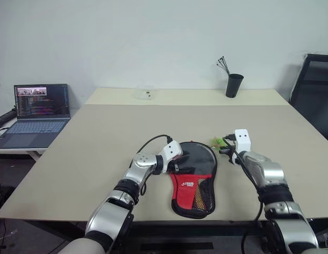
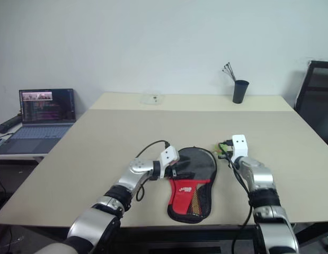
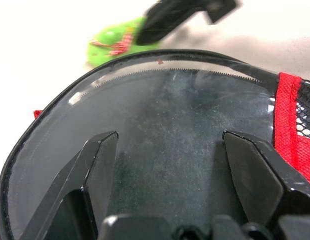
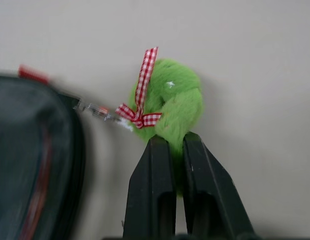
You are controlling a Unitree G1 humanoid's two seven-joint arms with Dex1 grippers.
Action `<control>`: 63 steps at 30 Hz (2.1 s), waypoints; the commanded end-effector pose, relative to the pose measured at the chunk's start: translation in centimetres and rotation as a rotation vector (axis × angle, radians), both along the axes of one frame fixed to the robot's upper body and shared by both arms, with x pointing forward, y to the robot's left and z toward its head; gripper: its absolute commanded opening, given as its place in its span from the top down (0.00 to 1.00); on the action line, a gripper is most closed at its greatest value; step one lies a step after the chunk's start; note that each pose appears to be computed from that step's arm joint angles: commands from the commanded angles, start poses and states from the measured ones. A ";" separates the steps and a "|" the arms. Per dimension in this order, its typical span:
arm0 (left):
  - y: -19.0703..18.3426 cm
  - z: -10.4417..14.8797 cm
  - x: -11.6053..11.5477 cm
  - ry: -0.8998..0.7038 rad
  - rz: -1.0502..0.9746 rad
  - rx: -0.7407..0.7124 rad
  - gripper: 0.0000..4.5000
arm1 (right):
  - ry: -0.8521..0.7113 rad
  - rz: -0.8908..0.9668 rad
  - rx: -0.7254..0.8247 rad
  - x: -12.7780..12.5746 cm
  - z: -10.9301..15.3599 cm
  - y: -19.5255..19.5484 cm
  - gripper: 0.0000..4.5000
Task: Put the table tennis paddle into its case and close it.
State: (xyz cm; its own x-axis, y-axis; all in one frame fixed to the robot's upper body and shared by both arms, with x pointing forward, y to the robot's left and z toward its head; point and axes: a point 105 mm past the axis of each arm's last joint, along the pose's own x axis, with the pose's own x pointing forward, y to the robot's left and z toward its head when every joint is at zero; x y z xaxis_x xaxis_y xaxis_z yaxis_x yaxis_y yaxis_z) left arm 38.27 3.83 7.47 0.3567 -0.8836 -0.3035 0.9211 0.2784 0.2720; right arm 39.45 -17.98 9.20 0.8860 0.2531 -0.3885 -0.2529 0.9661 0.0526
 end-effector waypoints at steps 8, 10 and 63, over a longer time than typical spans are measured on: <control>0.5 -5.7 -2.0 0.158 0.000 0.150 0.19 | -0.039 -0.005 -0.059 -4.8 3.2 -1.4 1.00; 0.4 -5.7 -2.0 0.157 -0.001 0.151 0.19 | -0.030 -0.013 -0.077 -5.7 3.3 -2.1 1.00; -1.7 -5.7 -2.4 0.147 -0.037 0.141 0.19 | 0.476 0.656 0.076 -26.1 0.9 3.3 1.00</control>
